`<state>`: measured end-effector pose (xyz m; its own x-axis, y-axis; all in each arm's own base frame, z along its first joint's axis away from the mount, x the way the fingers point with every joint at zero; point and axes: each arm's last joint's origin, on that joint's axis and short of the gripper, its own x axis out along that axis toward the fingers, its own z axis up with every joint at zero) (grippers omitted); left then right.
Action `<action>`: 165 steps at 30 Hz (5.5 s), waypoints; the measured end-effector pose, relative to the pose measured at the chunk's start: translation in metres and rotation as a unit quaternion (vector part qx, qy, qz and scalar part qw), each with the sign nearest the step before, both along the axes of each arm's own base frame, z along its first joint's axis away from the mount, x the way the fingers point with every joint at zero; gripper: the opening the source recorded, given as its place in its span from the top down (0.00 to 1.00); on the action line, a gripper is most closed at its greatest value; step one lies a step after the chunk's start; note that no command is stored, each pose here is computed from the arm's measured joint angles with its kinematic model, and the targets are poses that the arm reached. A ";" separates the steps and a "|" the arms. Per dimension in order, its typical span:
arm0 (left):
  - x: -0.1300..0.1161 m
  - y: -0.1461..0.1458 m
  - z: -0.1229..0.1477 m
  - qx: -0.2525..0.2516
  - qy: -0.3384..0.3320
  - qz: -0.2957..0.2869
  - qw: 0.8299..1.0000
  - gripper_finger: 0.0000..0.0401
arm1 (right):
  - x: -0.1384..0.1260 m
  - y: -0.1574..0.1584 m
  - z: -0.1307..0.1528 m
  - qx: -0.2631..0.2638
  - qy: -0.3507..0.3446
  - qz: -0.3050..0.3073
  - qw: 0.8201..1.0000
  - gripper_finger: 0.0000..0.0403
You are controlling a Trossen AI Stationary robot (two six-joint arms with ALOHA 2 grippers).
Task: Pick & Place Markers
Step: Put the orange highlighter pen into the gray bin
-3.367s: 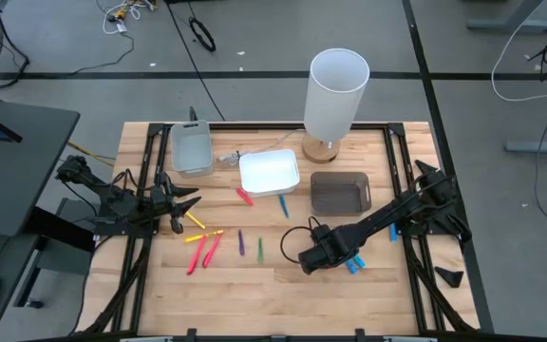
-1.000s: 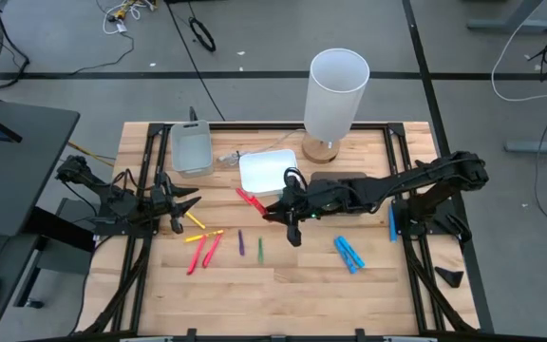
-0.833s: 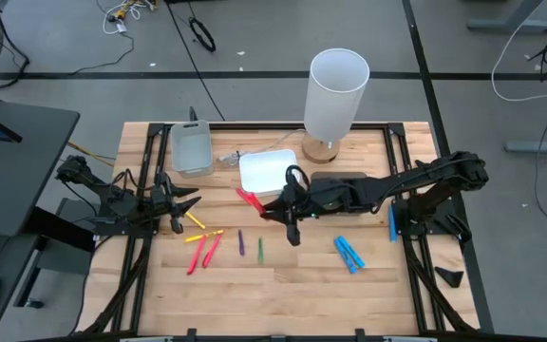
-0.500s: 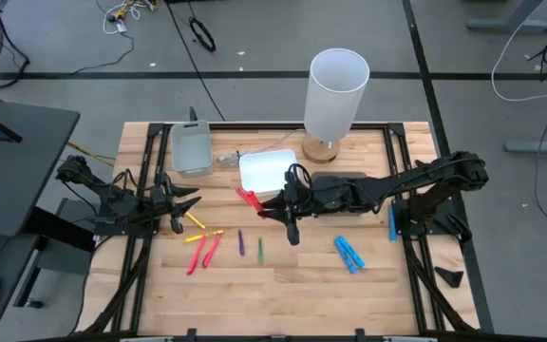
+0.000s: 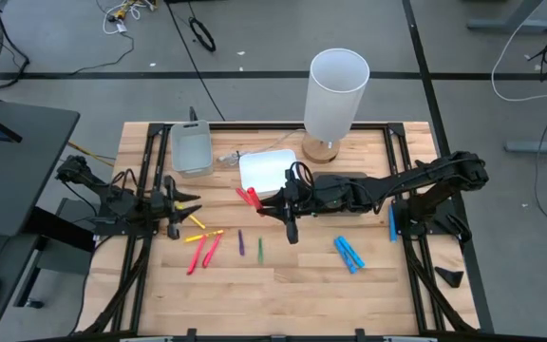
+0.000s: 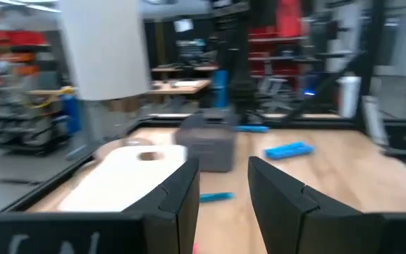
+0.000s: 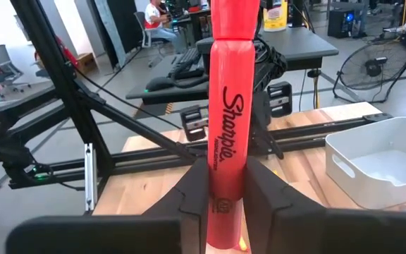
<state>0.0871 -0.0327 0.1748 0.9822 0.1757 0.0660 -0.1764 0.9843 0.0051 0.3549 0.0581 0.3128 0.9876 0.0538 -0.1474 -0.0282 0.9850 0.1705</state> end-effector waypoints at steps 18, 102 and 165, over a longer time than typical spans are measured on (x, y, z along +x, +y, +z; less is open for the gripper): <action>0.015 -0.011 0.078 -0.122 -0.012 -0.031 0.992 0.49 | 0.001 -0.004 0.004 -0.059 -0.021 0.002 0.998 0.86; 0.210 -0.068 0.209 -0.129 0.006 0.021 0.991 0.83 | -0.022 -0.013 0.039 -0.083 -0.093 0.136 0.983 0.71; 0.077 -0.012 0.161 -0.623 0.401 0.324 0.587 0.83 | -0.064 -0.024 0.058 -0.138 -0.033 0.124 0.982 0.66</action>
